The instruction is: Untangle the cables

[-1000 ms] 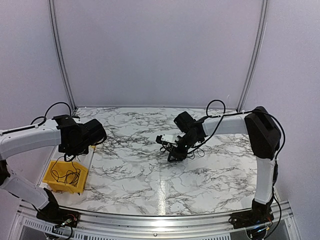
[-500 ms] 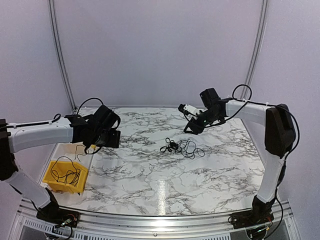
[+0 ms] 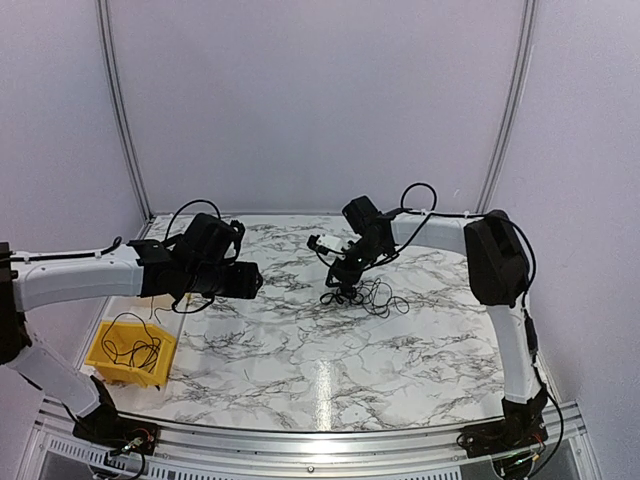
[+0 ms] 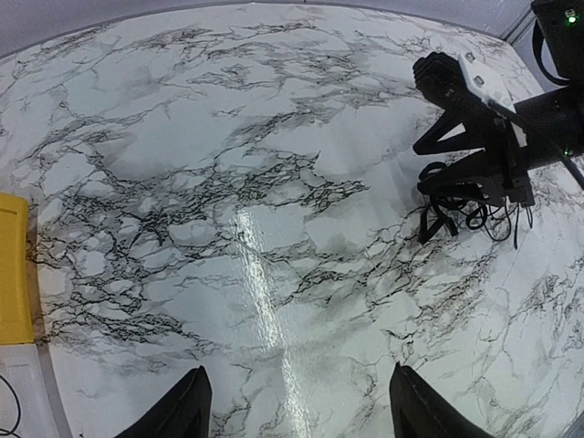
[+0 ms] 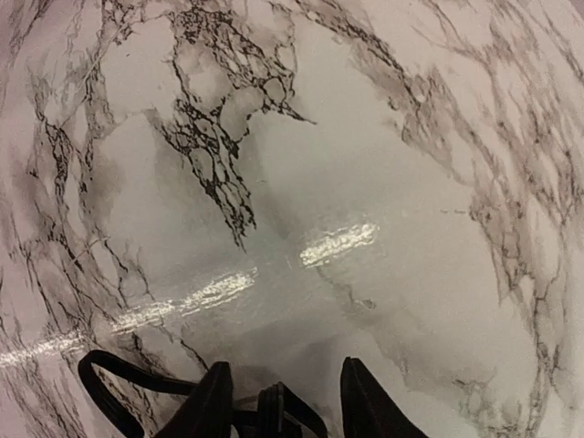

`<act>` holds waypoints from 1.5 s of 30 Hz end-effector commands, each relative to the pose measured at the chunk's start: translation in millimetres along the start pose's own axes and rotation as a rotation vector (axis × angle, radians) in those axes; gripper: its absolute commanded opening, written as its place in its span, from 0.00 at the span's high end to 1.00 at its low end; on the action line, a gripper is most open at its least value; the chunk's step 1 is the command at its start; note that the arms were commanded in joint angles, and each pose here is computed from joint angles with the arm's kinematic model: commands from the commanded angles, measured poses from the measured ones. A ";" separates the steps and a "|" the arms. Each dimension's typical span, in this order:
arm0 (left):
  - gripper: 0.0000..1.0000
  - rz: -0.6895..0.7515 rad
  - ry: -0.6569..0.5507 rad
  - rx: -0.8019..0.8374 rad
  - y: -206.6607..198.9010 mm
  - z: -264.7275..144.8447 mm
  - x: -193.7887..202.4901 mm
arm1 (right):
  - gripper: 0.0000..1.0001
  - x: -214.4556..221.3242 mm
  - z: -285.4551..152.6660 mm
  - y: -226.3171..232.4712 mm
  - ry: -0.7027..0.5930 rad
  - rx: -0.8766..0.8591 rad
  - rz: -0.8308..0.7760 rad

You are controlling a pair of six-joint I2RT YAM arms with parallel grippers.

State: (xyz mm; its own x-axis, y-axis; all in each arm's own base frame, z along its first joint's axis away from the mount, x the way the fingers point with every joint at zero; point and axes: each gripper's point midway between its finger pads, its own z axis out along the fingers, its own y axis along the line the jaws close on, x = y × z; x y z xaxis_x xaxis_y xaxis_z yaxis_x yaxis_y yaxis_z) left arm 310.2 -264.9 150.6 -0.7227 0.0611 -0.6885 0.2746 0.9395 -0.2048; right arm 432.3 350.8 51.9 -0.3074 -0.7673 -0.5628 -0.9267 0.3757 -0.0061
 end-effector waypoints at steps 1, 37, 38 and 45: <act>0.30 -0.027 -0.036 0.053 -5.1 -13.7 -3.4 | 0.65 -8.1 -5.5 -9.8 -0.004 0.017 0.018; 0.26 0.028 -0.429 0.485 -108.8 -64.4 -54.6 | 1.00 -122.6 -222.0 122.5 -0.464 -0.261 -0.110; 0.26 -0.004 -0.441 0.488 -110.2 -61.7 -58.3 | 1.00 -122.7 -223.2 125.0 -0.467 -0.272 -0.109; 0.26 -0.096 -0.521 0.542 -124.0 -52.8 -76.4 | 1.00 -124.0 -230.1 140.1 -0.491 -0.328 -0.110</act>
State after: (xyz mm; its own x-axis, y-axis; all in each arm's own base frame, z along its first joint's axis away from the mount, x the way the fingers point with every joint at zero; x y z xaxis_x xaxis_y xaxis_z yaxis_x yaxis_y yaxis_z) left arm 287.4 -354.0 219.1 -0.4736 -0.1562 -0.8668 0.5661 0.7000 -0.4354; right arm 309.4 374.4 285.9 -0.1723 -0.4856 -0.8570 -0.9840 0.1253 0.1268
